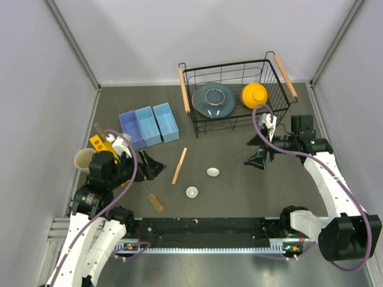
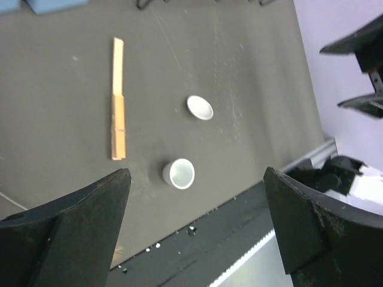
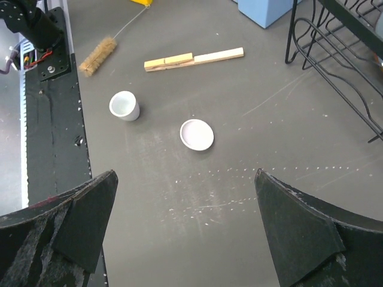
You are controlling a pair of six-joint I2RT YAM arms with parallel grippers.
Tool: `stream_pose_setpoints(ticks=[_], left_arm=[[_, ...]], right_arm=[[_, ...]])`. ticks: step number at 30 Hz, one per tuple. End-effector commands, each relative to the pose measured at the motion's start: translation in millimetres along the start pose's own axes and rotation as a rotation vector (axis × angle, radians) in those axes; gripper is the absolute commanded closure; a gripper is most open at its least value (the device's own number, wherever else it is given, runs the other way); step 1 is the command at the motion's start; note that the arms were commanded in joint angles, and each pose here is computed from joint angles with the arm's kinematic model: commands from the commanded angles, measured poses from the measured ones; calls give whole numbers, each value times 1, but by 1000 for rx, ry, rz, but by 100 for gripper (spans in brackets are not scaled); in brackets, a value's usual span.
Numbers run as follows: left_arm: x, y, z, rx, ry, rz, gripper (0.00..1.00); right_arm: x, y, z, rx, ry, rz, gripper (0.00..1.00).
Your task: Organize the chemistry lab equipment
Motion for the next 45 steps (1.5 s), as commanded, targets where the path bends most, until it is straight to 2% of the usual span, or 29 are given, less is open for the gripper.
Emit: stream_pose_setpoints(ticks=[1,5,11,16,18,24,30,33,34,36,41,45], left_arm=[[-9,2,11,84,-20,175,1],[3,8,24,126,-43,176,1],[5,5,23,119,-4,145,2],[8,8,13,95,50,49,2],[8,13,13,115,29,53,2],[15,29,25,169,-78,131,5],[28,44,41,260,-138,78,12],[22,56,52,292,-122,44,17],[15,58,63,341,-90,53,18],[10,71,69,343,-78,-28,23],[6,94,86,453,-10,-184,39],[-1,108,93,494,55,-246,45]], right_arm=[[10,2,-17,36,-40,-82,1],[19,22,-21,158,-108,-137,1],[30,59,-30,232,-105,-289,1],[47,95,-33,297,-106,-407,1],[55,112,-33,324,-92,-443,1],[46,133,-36,366,-51,-408,1],[40,131,-16,410,-69,-375,1],[32,117,-16,366,-40,-352,1],[32,111,-18,337,-29,-353,1],[22,99,-15,309,-8,-316,1],[15,69,-1,263,18,-233,1],[16,53,11,195,43,-199,1]])
Point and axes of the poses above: each gripper's point midway between its finger pads, its own y axis out along the fingers, its own x axis along the line the jaws close on, z = x × y, the point moved 9 cm from there along -y, back along the fingers, and after that the axes turned 14 degrees about -y, right-handed, at the moved point
